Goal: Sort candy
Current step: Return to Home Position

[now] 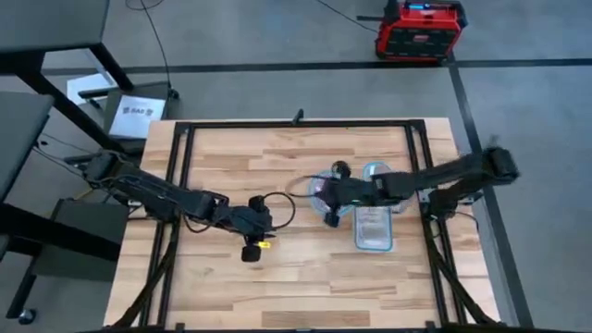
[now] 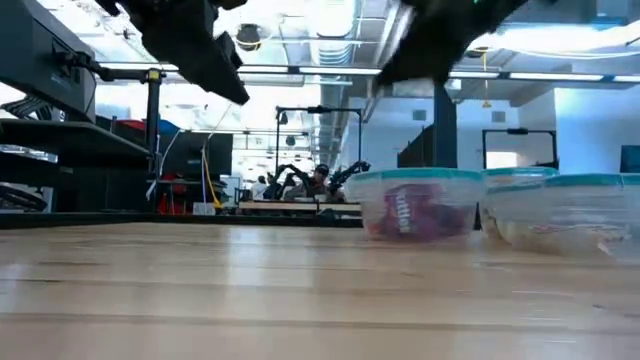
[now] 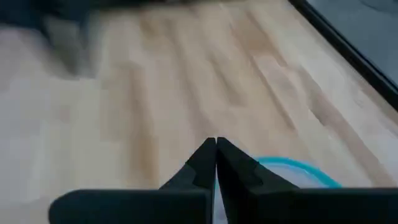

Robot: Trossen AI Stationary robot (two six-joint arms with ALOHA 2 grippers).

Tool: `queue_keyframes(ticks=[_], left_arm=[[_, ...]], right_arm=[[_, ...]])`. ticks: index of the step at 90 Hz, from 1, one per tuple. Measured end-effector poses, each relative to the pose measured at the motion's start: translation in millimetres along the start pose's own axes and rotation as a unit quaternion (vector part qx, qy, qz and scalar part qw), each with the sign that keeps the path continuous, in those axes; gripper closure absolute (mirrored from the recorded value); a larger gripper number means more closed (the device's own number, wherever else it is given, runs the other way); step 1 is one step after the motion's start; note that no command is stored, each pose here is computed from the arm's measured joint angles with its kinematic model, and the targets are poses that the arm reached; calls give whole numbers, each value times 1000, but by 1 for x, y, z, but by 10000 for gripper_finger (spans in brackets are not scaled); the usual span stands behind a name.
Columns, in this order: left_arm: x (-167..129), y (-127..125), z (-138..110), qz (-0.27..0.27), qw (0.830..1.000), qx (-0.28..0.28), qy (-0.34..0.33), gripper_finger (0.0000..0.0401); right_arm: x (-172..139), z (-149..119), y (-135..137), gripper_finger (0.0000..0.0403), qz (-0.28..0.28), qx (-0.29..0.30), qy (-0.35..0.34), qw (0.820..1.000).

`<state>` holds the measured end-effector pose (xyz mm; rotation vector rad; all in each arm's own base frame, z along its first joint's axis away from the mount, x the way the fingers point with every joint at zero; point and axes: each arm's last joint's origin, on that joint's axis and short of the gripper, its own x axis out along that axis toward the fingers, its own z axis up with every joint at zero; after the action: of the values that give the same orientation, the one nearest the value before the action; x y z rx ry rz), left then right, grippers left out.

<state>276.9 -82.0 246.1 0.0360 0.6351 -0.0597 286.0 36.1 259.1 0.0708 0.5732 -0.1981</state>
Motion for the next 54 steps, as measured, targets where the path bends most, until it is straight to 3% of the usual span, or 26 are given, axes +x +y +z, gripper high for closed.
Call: queue_keyframes(ticks=[7,17,37,54], left_arm=[[-5,0,9,-2,999,28,-19,391],[-18,8,19,1,998,51,-48,396],[-43,36,7,37,996,38,-65,399],[-54,48,-2,56,998,17,-38,398]], right_arm=[[-21,-3,11,403,67,0,-4,998],[-48,-8,7,403,131,19,-31,991],[-82,-68,-33,403,125,59,-140,981],[-100,-108,-52,403,132,159,-172,963]])
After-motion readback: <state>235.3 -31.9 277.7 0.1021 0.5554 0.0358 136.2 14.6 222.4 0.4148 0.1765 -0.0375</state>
